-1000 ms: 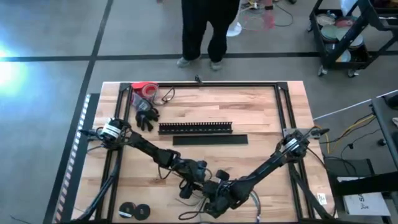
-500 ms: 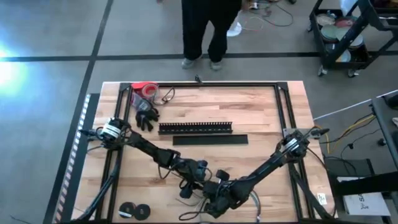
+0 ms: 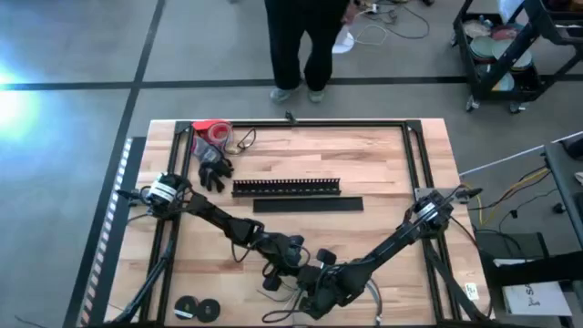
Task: Ziptie cables
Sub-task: Wrap the cable wires with the black zip tie
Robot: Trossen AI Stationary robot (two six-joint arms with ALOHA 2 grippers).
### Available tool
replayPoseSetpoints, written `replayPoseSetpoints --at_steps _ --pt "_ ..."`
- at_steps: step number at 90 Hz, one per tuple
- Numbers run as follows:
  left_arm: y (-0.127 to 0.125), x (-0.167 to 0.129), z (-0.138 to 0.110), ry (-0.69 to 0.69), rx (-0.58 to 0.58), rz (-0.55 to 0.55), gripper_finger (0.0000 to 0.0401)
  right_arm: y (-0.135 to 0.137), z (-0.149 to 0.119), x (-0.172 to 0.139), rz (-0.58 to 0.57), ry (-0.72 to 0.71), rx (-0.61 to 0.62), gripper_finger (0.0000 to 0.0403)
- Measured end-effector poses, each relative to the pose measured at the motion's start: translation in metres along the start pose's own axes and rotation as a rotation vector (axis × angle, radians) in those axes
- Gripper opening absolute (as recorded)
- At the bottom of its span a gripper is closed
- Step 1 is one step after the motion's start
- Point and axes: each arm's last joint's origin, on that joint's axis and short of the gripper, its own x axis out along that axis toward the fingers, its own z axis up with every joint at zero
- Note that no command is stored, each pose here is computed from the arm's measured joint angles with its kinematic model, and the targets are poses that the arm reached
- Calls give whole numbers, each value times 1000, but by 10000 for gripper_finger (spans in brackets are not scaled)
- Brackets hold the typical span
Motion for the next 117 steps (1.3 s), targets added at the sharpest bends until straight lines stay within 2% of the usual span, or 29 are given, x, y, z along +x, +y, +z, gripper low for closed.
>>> replayPoseSetpoints --at_steps 19,36,51,89,107,117 --pt "0 0 0 4 14 1 1 2 1 -3 44 48 1 85" --pt "0 0 -1 11 16 0 1 2 11 -7 50 48 32 107" --pt "1 0 -1 14 14 7 0 -2 19 -7 42 65 43 91" --pt "0 0 -1 8 12 2 3 -6 22 -4 47 92 29 4" --pt "1 0 0 -6 2 8 2 -8 20 -7 31 106 3 17" --pt "2 -1 3 -26 -102 -7 1 -4 22 -13 40 97 -39 42"
